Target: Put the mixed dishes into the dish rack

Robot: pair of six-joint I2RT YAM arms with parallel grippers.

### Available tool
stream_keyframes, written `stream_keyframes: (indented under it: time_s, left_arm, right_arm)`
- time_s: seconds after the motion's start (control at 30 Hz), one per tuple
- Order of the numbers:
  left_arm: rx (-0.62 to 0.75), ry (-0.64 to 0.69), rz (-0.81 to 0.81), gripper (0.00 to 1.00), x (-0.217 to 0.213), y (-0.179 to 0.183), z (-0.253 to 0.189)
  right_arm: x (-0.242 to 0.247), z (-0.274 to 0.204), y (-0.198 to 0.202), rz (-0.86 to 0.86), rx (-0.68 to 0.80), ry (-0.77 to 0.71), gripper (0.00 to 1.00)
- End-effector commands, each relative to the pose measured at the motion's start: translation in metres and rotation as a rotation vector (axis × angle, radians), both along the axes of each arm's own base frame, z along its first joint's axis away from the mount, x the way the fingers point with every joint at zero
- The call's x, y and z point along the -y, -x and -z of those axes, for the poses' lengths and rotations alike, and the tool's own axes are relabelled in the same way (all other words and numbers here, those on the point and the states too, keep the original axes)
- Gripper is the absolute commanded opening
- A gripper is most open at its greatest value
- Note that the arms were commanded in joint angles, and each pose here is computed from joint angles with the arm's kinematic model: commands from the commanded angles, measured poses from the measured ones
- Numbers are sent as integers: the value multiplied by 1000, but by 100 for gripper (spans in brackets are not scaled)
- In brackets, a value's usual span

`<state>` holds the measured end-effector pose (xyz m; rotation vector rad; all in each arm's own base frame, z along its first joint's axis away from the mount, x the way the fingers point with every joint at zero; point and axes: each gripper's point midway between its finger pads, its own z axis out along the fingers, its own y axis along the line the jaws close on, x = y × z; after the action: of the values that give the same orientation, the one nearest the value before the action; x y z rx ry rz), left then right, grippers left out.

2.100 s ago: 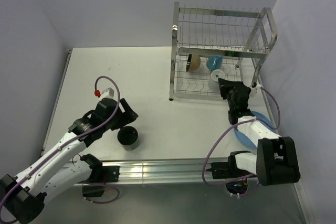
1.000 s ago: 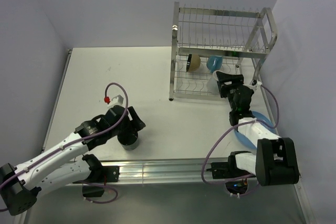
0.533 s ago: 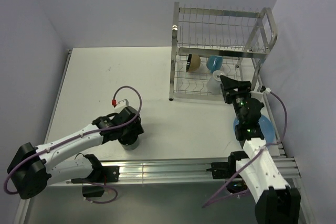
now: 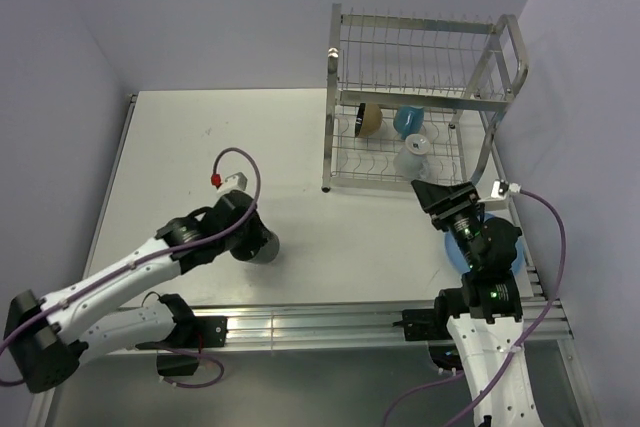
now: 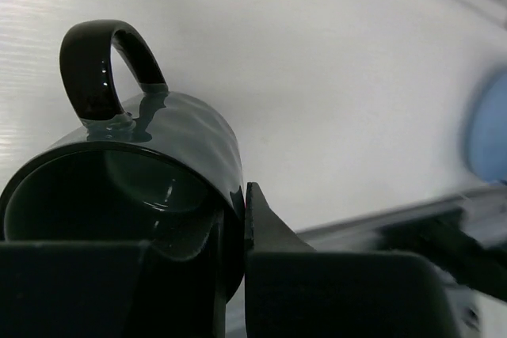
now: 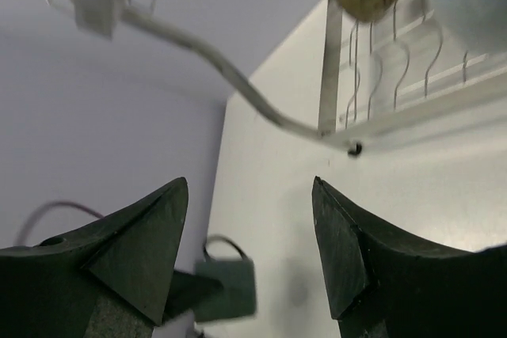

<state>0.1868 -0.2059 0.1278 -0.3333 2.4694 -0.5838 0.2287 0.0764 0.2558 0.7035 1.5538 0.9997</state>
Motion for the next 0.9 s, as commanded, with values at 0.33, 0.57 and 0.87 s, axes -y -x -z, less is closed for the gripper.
stream_keyframes:
  time_s: [0.33, 0.57, 0.87]
  left_arm:
    - [342, 890, 501, 0, 75, 67, -177]
    - [314, 1173, 750, 0, 86, 106, -196]
    - [370, 1314, 964, 0, 73, 141, -206]
  right_arm:
    - [-87, -4, 74, -687, 150, -40, 82]
    - [-95, -19, 88, -830, 169, 47, 80]
    - [-100, -9, 87, -889, 115, 117, 77]
